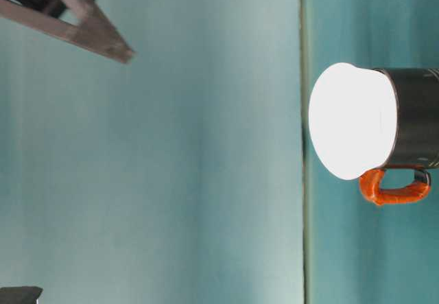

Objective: Put the paper cup into the moved red handle cup holder.

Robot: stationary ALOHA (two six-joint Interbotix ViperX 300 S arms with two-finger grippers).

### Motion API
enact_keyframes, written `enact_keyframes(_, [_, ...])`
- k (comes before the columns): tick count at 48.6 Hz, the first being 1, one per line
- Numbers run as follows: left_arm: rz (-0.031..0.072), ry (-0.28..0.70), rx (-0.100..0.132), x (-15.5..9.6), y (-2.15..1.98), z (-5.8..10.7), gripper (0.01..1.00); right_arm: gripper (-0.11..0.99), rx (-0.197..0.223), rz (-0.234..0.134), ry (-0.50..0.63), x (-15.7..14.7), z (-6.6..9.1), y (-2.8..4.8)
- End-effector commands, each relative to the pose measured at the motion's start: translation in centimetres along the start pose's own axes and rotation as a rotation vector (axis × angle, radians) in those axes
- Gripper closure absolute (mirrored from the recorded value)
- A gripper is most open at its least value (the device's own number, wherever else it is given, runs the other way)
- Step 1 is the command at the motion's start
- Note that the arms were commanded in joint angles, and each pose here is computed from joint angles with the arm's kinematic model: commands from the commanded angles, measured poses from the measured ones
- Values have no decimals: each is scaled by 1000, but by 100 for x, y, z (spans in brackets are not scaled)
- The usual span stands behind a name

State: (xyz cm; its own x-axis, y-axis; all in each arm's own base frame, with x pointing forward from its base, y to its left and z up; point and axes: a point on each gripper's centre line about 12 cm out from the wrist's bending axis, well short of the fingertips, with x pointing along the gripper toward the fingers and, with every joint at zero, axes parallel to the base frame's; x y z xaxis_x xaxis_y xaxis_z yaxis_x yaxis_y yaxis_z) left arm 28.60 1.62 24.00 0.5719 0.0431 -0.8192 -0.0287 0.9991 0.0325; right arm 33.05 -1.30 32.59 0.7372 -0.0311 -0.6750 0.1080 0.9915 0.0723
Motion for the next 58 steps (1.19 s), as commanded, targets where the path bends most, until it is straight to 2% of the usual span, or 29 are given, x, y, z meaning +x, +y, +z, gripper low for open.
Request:
enact_keyframes(1, [2, -28, 6, -59, 0, 48, 57, -10, -10, 8, -55, -120, 45, 14])
enact_keyframes(25, [2, -32, 3, -69, 1, 51, 57, -10, -4, 1, -29, -69, -96, -20])
enact_keyframes(58, [2, -35, 0, -74, 1, 62, 57, -5, -4, 2, -38, -52, -100, -20])
